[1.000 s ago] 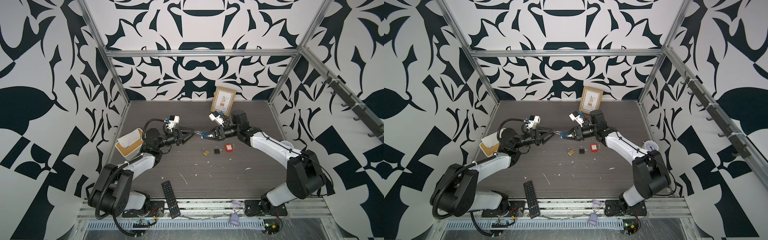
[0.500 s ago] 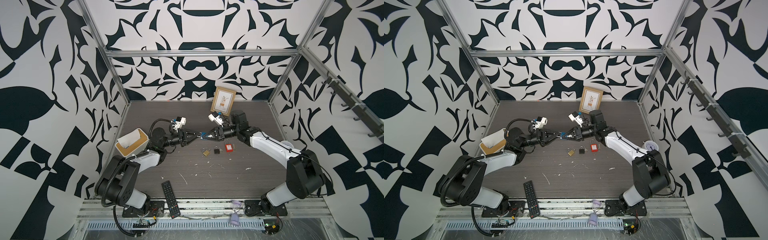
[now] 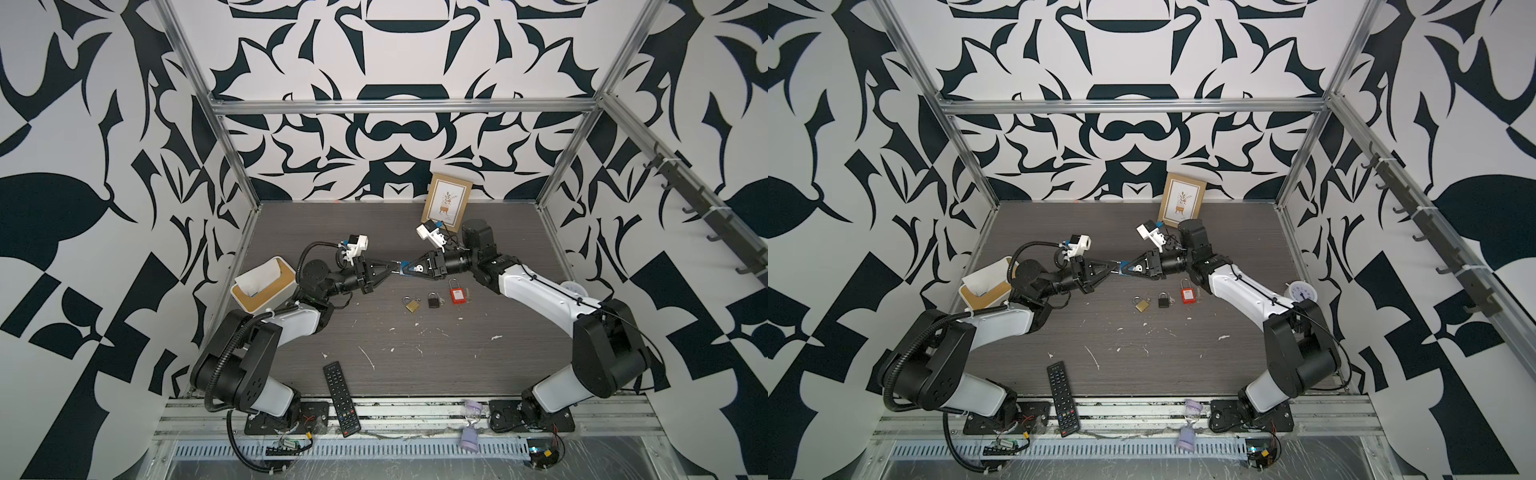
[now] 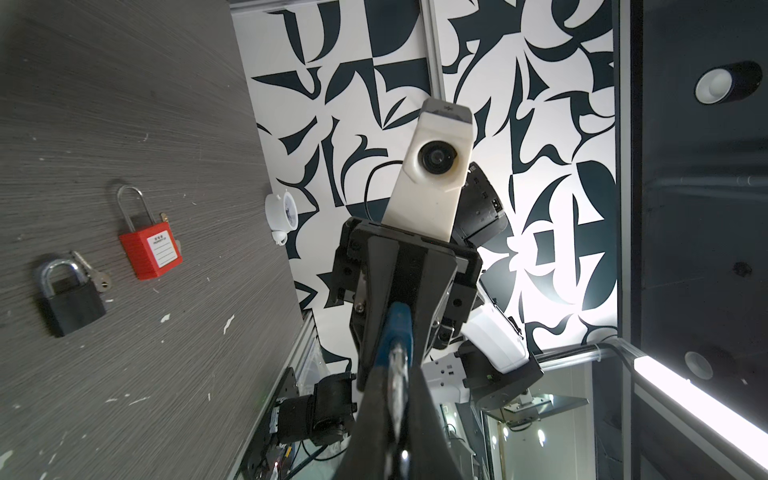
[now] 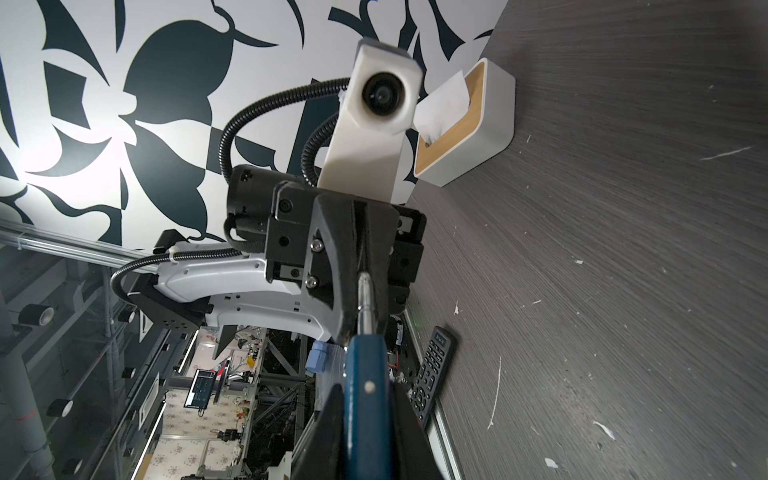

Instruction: Lock with the key

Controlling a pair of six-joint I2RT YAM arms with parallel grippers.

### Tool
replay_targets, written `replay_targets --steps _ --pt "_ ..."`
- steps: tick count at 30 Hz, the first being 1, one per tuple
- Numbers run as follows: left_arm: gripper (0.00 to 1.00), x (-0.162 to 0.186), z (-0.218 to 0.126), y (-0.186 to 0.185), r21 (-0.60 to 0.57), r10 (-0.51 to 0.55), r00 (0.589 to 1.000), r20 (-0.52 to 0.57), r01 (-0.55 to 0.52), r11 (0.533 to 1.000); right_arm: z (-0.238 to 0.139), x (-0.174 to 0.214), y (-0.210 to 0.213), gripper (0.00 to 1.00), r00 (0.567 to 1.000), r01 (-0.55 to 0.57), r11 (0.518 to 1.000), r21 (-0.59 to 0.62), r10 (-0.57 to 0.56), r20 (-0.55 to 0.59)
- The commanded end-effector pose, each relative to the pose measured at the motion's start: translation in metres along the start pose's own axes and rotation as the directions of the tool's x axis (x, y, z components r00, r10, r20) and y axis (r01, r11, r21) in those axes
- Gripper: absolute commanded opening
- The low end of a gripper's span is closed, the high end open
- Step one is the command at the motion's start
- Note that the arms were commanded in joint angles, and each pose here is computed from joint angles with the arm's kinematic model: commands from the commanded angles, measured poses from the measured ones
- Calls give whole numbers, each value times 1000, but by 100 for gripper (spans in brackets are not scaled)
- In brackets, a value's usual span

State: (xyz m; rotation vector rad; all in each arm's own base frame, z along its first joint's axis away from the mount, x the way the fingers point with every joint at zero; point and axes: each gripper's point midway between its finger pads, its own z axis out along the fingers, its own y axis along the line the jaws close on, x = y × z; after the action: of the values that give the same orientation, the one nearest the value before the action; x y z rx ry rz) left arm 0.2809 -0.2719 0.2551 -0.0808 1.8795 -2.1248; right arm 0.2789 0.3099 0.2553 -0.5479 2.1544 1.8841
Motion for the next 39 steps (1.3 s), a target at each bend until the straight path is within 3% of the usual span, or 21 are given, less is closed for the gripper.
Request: replay_targets --steps 1,11,18,39 --pt "0 -10 -8 2 3 -21 995 101 20 1000 -7 -24 39 22 983 152 986 -65 -143 116" --pt "0 -9 -7 3 -3 -20 996 92 20 1000 -7 -28 39 22 980 148 985 -94 -133 146" --pt "0 -7 -6 -3 6 10 997 74 -10 1000 -6 -32 40 27 981 138 986 -96 -123 148" --pt "0 -2 -8 -11 -18 63 996 59 -62 998 -9 -31 37 20 983 119 990 -81 -106 149"
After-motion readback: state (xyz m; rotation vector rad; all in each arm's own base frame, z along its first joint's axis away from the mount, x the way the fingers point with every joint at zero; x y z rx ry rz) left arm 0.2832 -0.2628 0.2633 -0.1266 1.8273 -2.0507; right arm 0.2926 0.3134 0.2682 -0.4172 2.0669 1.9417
